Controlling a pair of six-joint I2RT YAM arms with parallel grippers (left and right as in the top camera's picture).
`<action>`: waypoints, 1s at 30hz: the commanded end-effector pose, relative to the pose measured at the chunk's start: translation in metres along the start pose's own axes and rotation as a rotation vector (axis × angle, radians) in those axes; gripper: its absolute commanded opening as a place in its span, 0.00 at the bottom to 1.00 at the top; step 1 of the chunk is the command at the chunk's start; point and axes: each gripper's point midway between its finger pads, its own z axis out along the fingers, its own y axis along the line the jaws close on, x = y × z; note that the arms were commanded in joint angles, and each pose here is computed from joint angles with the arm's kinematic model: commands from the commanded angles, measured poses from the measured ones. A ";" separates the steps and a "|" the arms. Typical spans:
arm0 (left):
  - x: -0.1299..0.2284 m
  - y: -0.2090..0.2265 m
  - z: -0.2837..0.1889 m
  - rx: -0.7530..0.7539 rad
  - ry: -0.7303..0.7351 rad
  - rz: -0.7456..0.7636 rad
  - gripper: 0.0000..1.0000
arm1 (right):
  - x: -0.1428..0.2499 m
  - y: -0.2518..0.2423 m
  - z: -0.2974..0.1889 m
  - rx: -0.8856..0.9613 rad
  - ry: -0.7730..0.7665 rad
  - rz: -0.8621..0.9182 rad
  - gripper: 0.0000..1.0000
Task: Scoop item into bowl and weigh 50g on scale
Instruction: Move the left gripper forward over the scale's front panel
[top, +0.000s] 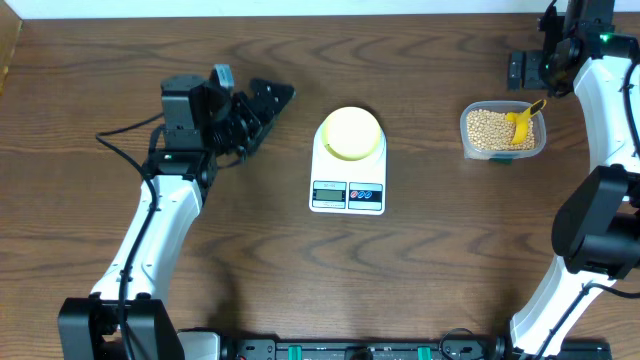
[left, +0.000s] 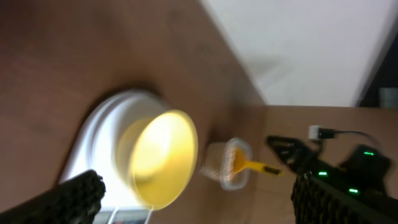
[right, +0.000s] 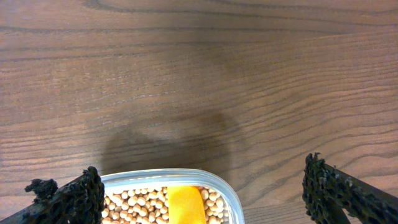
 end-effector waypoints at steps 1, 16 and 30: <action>0.010 0.010 -0.004 -0.057 0.034 -0.005 0.98 | -0.003 0.001 0.001 0.005 -0.006 -0.003 0.99; 0.039 -0.008 0.026 -0.107 0.016 0.382 0.98 | -0.003 0.001 0.001 0.005 -0.006 -0.003 0.99; 0.081 -0.019 0.049 -0.170 0.015 0.505 0.98 | -0.003 0.001 0.001 0.005 -0.006 -0.003 0.99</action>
